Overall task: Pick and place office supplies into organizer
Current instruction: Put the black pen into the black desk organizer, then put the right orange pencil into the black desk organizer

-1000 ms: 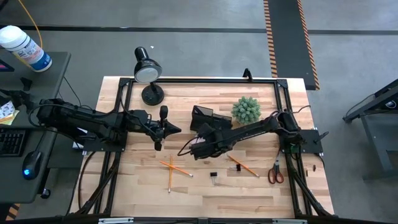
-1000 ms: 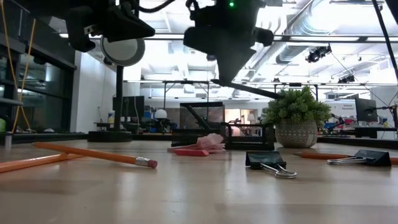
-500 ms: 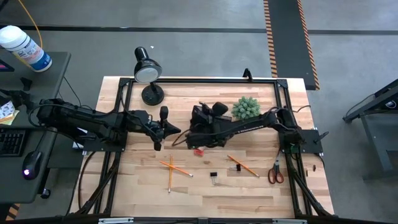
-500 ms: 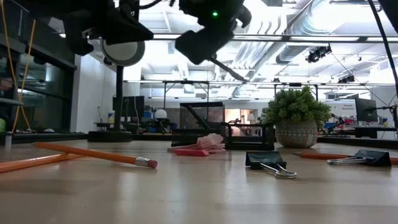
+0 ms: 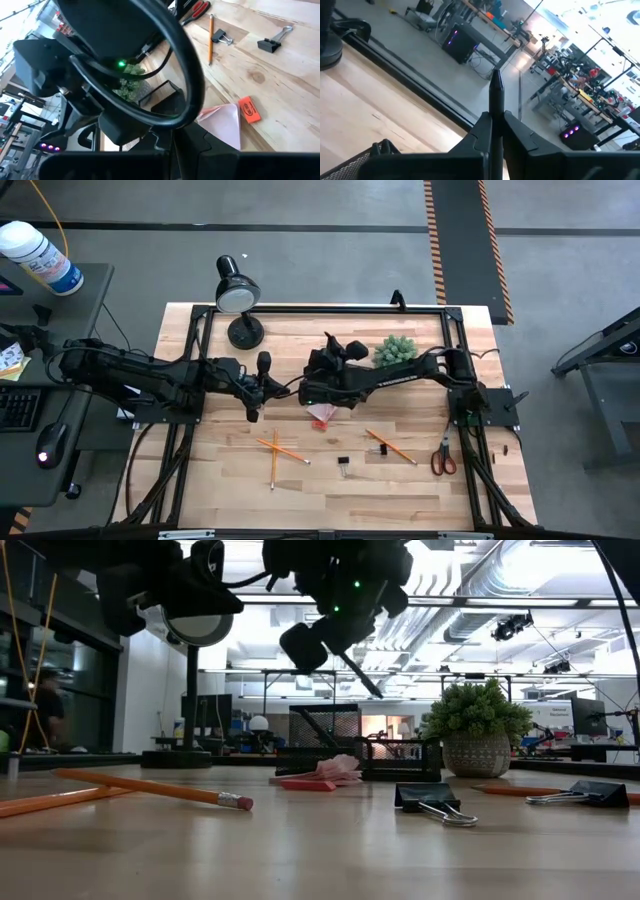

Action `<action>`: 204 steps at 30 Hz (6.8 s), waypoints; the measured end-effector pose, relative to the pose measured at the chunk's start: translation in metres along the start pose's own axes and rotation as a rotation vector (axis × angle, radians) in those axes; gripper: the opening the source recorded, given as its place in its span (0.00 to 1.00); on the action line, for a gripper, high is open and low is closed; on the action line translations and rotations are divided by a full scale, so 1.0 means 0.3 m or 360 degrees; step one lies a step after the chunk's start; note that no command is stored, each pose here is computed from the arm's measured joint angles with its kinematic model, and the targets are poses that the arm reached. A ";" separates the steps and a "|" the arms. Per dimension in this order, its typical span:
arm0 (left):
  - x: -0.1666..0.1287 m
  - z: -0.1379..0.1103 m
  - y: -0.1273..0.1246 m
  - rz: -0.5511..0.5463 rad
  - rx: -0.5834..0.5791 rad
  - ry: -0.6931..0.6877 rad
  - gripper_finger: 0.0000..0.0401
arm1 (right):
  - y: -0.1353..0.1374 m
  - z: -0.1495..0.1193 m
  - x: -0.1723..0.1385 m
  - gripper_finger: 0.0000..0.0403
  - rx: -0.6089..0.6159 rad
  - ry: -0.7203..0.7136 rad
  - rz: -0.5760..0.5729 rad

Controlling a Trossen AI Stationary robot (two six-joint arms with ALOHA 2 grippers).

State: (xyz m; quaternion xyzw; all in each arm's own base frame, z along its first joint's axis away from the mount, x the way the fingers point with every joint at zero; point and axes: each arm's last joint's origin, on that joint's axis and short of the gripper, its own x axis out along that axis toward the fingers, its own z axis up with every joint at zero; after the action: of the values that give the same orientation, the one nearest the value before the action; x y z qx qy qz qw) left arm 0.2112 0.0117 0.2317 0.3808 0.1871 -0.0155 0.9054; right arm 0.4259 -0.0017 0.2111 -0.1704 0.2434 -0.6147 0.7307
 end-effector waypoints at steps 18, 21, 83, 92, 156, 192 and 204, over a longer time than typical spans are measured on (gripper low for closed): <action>0.000 0.002 0.003 0.0012 0.0012 -0.0012 0.01 | 0.038 0.021 0.012 0.04 0.0326 -0.0033 0.0055; -0.001 0.002 0.002 0.0011 0.0012 -0.0012 0.01 | 0.046 0.025 0.021 0.04 0.0388 -0.0034 0.0077; -0.002 0.024 0.025 0.0118 -0.0032 -0.0120 0.01 | -0.072 -0.191 -0.452 0.34 -0.0492 0.0166 0.0701; -0.003 0.029 0.027 0.0108 -0.0150 -0.0161 0.01 | -0.092 -0.235 -0.488 0.34 -0.0686 0.0535 0.0923; -0.034 -0.025 -0.188 -0.0563 -0.0044 0.0243 0.01 | -0.265 -0.209 -0.523 0.34 -0.0597 0.1631 0.1174; -0.030 -0.016 -0.182 -0.0517 -0.0216 0.0226 0.01 | -0.310 -0.495 -0.435 0.34 -0.0220 0.1920 0.1500; -0.030 -0.015 -0.182 -0.0515 -0.0213 0.0223 0.01 | -0.300 -0.489 -0.436 0.34 -0.0200 0.1852 0.1549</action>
State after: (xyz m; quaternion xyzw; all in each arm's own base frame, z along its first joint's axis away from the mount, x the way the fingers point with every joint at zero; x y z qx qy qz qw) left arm 0.1919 -0.0248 0.1947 0.2849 0.3091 -0.1220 0.8991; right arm 0.2532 0.1173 0.1588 0.2664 0.6717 -0.1989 0.6621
